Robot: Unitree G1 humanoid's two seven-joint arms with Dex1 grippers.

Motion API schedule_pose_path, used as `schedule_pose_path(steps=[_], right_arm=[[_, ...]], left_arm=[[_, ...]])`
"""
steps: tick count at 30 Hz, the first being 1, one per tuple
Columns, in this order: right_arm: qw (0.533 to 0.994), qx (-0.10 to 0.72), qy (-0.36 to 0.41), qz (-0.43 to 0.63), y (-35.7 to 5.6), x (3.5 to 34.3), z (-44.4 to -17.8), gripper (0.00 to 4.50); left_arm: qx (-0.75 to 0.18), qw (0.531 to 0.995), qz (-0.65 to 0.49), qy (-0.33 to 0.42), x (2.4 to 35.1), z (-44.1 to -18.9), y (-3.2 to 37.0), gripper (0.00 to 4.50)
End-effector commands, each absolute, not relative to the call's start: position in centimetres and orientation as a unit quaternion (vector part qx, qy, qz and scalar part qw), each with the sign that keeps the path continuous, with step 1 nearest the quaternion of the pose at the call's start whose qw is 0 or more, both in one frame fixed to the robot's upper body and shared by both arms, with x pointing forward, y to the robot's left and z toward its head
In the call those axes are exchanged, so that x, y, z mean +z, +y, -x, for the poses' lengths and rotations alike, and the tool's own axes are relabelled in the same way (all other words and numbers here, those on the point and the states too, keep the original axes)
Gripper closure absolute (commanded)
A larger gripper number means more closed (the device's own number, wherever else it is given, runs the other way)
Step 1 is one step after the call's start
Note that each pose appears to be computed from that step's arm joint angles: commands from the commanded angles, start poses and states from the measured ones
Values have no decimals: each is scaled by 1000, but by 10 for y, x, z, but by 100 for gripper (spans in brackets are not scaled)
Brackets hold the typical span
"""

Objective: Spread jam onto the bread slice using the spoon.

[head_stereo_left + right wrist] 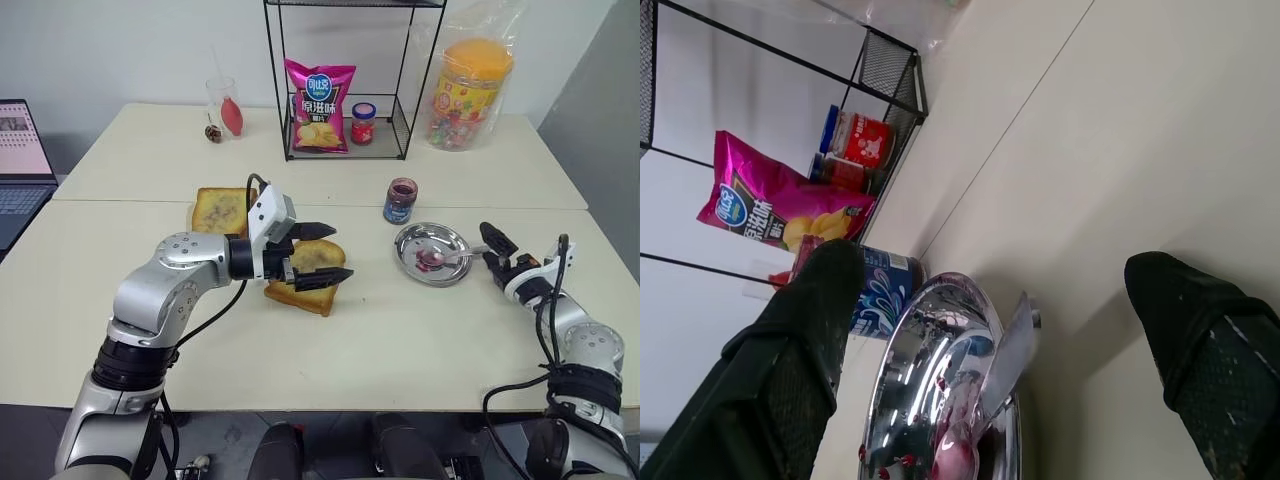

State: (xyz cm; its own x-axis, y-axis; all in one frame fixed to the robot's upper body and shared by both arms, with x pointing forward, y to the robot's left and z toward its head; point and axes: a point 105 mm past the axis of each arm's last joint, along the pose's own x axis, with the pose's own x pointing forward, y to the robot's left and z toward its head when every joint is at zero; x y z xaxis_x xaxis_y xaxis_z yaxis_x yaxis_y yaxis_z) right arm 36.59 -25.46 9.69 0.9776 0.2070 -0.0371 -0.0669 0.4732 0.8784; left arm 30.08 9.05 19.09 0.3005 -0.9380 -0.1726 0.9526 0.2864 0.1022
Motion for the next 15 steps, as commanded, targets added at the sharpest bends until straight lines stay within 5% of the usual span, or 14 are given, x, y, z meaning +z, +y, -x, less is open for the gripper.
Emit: schedule_pose_path(steps=[1,15], right_arm=[[853,87,70,-511,-249,97,-369,80],[861,80,69,-498,-253,94,-370,385]], left_arm=[[-594,797,-105,20,200,-296,90,0],[-586,803,-106,16,199,-299,90,0]])
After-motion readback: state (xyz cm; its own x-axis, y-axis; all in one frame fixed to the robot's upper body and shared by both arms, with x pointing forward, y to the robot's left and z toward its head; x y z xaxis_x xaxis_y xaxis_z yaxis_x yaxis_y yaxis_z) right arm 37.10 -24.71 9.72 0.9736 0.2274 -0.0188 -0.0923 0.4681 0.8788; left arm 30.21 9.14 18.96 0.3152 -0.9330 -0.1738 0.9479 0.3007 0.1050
